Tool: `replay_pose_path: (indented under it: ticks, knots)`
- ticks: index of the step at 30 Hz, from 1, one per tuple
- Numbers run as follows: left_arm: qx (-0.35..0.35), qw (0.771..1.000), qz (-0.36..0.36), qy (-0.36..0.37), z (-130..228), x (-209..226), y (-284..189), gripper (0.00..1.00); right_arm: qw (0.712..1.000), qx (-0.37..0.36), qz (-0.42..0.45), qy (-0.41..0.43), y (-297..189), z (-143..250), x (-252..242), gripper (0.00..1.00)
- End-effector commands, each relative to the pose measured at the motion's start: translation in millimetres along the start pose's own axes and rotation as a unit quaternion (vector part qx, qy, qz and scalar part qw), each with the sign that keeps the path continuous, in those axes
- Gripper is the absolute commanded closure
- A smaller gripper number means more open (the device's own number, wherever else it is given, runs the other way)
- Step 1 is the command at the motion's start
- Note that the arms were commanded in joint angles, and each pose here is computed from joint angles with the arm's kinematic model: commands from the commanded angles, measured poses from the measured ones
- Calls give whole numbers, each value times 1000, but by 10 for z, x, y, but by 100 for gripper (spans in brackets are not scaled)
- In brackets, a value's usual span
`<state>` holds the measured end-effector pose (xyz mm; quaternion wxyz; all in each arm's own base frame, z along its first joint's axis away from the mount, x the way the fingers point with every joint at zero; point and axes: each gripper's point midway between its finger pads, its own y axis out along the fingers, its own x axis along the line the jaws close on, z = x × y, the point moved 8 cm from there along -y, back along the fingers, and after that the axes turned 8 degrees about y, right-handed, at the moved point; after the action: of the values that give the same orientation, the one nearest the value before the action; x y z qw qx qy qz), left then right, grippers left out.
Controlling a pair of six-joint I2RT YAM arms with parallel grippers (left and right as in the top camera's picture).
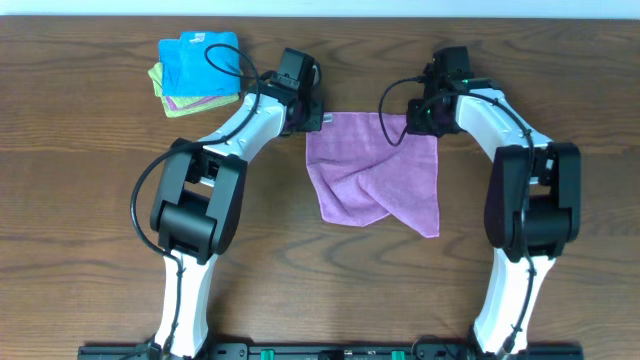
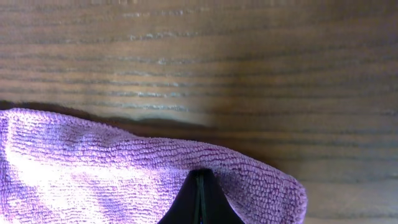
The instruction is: Fold the cloth
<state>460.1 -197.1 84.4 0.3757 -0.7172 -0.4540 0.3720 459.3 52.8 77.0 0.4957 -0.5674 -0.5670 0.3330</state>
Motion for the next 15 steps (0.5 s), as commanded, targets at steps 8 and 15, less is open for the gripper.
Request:
replay_pose_path:
  ticks: [8, 15]
  knots:
    - [-19, 1000, 22, 2, -153, -75, -54, 94, 999, -41, -1, -22, -60, -226, 58, 99]
    - [-5, 999, 52, 5, -141, -193, -86, 94, 999, -42, 4, -23, -114, -265, 56, 99]
